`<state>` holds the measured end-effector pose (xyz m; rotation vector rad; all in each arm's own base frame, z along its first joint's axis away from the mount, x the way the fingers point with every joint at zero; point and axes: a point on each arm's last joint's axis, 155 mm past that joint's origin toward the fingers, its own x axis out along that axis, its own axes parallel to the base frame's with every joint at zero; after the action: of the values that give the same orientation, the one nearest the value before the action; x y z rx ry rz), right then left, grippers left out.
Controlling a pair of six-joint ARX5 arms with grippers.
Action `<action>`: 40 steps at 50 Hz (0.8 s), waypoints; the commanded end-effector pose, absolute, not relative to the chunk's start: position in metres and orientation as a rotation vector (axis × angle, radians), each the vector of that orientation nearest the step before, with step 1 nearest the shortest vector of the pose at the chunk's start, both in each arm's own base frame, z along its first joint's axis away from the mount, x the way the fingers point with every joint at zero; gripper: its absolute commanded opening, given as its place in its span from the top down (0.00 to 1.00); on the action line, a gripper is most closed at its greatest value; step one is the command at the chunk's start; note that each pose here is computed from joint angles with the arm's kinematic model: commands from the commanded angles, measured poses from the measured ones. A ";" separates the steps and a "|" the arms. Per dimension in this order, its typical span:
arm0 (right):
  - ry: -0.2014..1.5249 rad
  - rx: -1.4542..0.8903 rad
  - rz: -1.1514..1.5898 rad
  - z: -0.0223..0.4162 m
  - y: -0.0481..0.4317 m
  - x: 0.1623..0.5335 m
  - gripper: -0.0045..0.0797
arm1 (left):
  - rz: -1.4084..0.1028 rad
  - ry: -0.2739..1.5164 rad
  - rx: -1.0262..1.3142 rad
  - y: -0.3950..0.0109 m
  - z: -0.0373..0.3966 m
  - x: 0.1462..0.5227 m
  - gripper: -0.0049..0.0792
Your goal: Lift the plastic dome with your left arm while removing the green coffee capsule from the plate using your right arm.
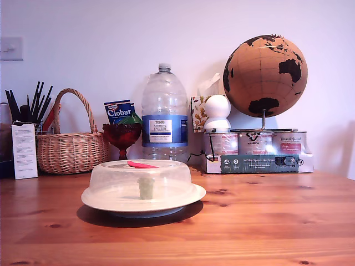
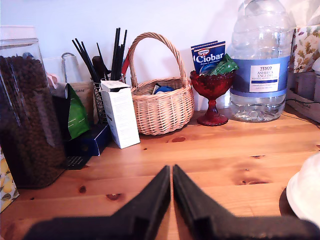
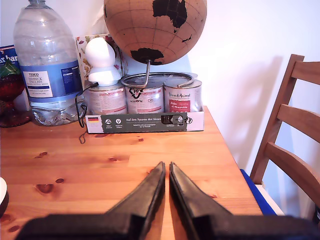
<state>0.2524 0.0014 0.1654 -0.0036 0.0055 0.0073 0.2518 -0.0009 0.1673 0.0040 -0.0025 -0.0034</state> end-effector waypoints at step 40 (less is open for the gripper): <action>-0.056 0.329 0.271 0.227 0.046 0.233 0.96 | -0.403 -0.010 -0.370 -0.068 0.194 0.234 0.97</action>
<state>0.2392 0.0429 0.2076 0.3220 -0.0258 0.2478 0.2395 -0.0620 0.1803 -0.3596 0.0118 -0.3651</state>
